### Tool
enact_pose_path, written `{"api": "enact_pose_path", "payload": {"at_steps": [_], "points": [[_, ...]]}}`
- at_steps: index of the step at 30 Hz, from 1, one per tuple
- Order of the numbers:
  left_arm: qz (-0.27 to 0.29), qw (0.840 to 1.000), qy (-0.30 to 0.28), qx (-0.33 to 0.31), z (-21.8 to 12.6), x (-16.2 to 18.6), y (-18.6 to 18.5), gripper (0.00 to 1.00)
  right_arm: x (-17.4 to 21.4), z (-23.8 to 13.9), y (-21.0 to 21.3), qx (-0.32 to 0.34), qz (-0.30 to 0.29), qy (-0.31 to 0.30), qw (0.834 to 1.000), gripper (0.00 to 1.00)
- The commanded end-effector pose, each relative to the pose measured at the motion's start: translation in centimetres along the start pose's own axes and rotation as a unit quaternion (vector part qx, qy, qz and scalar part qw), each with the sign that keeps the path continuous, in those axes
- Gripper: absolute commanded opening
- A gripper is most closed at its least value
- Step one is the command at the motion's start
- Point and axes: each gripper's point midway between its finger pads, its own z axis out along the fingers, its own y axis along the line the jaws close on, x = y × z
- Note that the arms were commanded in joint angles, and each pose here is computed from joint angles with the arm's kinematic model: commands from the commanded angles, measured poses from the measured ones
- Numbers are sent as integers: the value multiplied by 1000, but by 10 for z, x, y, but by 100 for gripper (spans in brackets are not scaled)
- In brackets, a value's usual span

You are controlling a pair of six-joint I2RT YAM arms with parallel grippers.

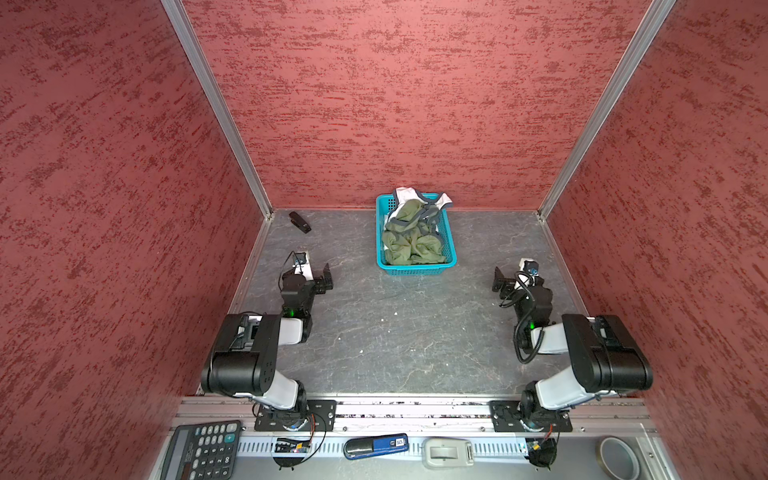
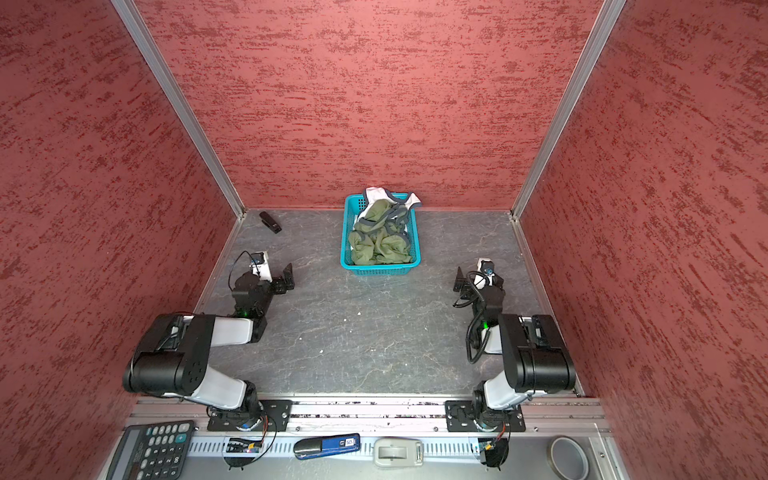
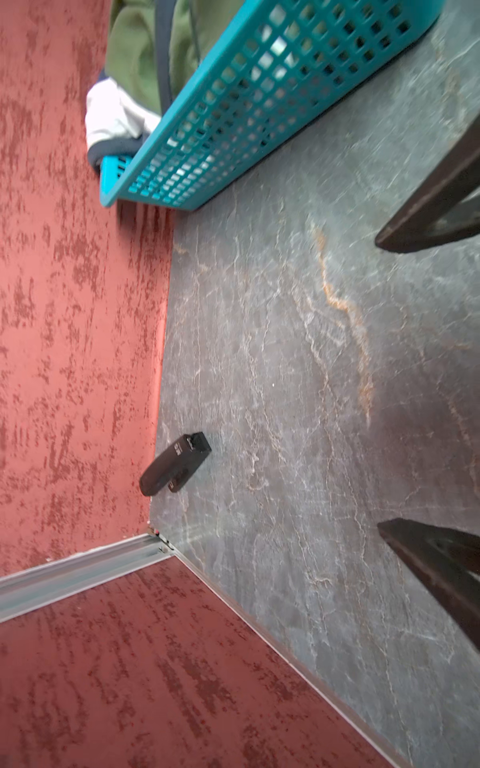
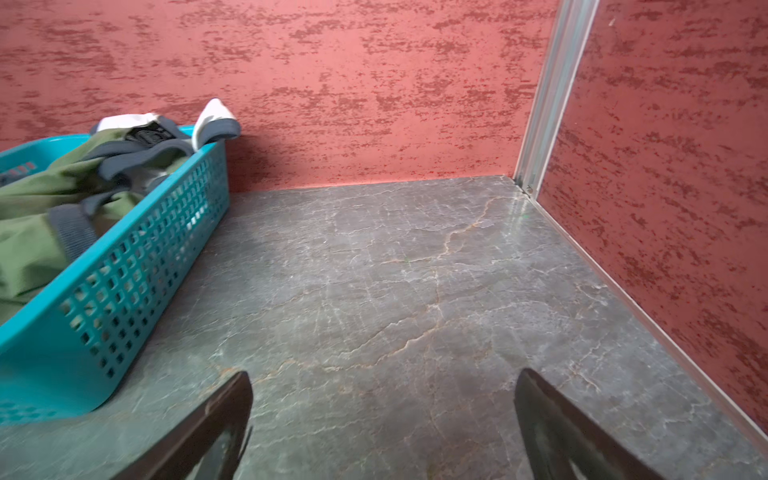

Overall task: Fold and stack the tank tops
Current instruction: 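Grasp the green tank top in the basket with the right gripper while left arm lifts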

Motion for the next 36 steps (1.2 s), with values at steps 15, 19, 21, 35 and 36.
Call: {"api": "enact_pose_path", "payload": {"at_steps": [15,19,21,35,36], "points": [[-215,976,8,-9,-117,-111,-32,99,-166,-74,34,-77,231,-59,968,99],[-270,962,25,20,-135,-99,-28,99,-161,-74,36,-78,254,-24,964,99],[-285,956,21,74,-136,-95,-37,99,-162,-71,53,-131,252,-26,959,99],[-130,966,167,150,-117,-28,-112,99,-123,32,190,-183,151,179,955,99],[-120,967,168,148,-117,-26,-112,100,-112,41,203,-185,143,198,952,99]]}}
